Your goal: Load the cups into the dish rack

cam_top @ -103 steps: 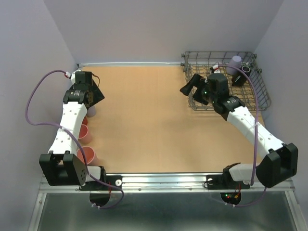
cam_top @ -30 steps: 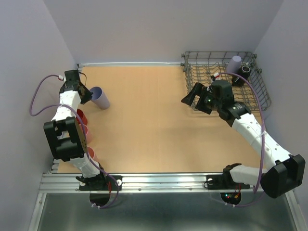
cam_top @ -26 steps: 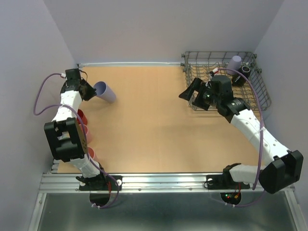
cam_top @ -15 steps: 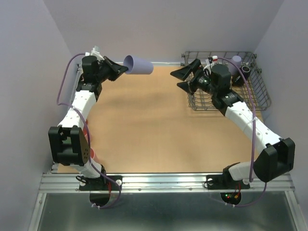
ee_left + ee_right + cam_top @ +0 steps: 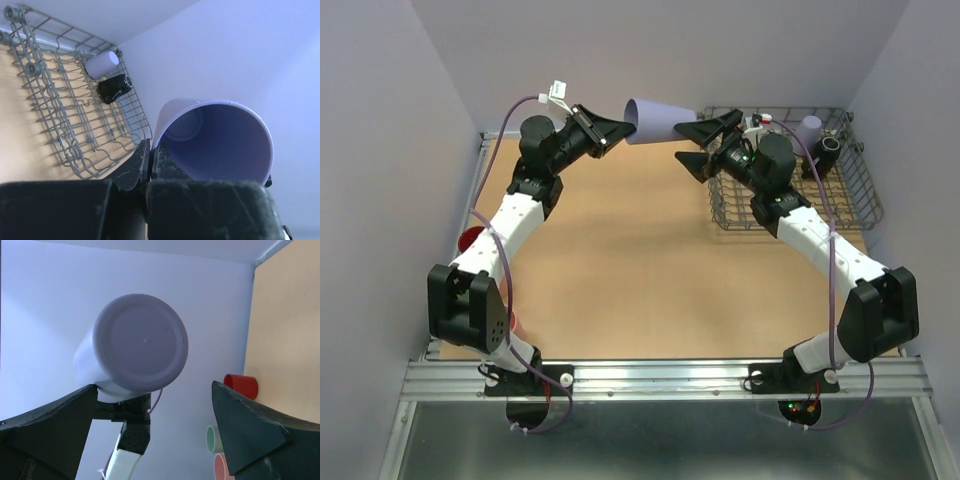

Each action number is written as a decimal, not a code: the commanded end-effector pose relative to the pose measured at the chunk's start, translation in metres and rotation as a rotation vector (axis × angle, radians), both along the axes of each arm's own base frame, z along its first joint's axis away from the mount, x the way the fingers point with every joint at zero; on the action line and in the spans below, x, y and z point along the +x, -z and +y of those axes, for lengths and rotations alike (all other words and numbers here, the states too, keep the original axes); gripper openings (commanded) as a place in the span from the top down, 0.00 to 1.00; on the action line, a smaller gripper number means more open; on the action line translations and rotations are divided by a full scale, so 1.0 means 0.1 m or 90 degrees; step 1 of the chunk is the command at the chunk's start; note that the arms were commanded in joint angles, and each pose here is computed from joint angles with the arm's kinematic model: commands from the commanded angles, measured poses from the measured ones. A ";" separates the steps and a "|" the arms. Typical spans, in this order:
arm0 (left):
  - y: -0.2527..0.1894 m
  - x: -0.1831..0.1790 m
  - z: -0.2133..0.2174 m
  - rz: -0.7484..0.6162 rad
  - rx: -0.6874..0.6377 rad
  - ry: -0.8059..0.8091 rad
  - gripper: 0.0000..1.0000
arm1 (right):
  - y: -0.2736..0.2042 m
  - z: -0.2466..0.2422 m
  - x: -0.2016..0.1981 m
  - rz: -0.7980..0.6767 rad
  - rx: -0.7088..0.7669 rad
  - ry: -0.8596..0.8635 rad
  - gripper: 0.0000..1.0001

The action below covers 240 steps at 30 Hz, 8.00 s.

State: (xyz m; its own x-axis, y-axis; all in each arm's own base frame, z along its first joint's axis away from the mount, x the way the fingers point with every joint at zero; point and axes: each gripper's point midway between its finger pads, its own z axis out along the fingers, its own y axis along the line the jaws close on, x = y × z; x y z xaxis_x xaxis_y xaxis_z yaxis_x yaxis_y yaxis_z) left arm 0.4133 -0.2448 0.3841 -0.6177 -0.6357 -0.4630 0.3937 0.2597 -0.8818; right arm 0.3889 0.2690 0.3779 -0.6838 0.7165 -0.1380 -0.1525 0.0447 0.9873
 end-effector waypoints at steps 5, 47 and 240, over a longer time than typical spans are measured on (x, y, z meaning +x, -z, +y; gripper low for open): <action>-0.47 -0.28 -0.13 -0.090 -0.078 0.028 1.00 | -0.78 -0.08 0.12 -0.104 0.082 0.045 0.00; 0.78 -0.62 0.25 0.048 0.274 -0.102 0.01 | -0.32 -2.12 1.71 -0.119 -0.419 0.387 0.99; -1.00 -0.69 0.25 0.019 -0.460 0.258 1.00 | -0.88 0.57 -0.03 -0.366 -0.219 -0.046 0.00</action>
